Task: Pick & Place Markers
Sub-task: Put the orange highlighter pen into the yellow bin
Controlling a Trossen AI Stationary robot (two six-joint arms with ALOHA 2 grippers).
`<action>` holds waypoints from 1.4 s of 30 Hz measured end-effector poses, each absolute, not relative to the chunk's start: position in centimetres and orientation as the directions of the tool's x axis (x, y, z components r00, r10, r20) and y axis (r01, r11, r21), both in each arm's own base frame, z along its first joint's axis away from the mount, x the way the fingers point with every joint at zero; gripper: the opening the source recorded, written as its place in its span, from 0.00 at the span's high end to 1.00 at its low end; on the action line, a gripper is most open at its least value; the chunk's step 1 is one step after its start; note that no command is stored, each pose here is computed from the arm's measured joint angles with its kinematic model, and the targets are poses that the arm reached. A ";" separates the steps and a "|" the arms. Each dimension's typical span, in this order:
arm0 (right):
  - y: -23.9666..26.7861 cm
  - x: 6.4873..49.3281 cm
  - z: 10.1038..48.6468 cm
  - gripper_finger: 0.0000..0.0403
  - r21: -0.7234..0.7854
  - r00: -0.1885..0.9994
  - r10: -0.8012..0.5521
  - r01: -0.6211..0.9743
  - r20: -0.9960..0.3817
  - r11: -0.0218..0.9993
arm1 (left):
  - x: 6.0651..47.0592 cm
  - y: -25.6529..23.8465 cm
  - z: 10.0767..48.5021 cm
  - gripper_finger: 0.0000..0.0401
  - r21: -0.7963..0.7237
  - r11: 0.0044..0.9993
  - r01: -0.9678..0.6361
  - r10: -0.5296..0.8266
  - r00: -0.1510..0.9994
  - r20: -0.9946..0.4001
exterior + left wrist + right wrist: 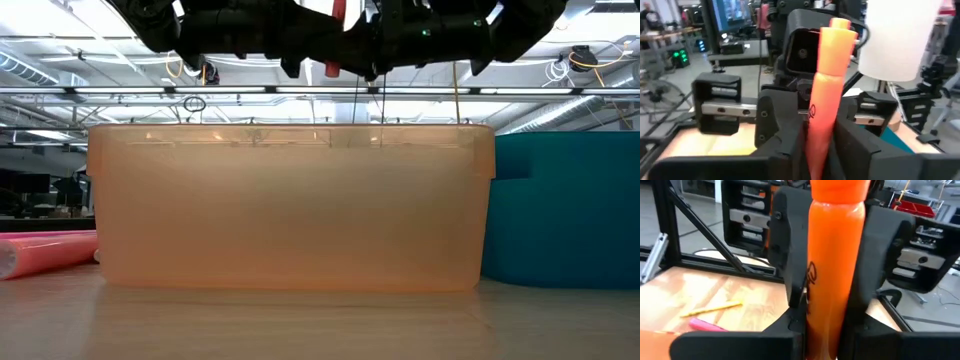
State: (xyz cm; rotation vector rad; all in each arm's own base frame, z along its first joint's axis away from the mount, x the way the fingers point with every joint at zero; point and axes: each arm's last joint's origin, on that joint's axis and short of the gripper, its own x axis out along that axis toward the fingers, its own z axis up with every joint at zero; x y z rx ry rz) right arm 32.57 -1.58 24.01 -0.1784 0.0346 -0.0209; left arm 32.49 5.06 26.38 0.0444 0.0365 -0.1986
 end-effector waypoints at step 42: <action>-3.2 24.3 21.3 0.87 -0.012 0.829 -0.339 0.373 -0.444 0.928 | 18.6 4.0 28.5 0.30 0.109 0.969 -0.221 0.232 0.968 -0.098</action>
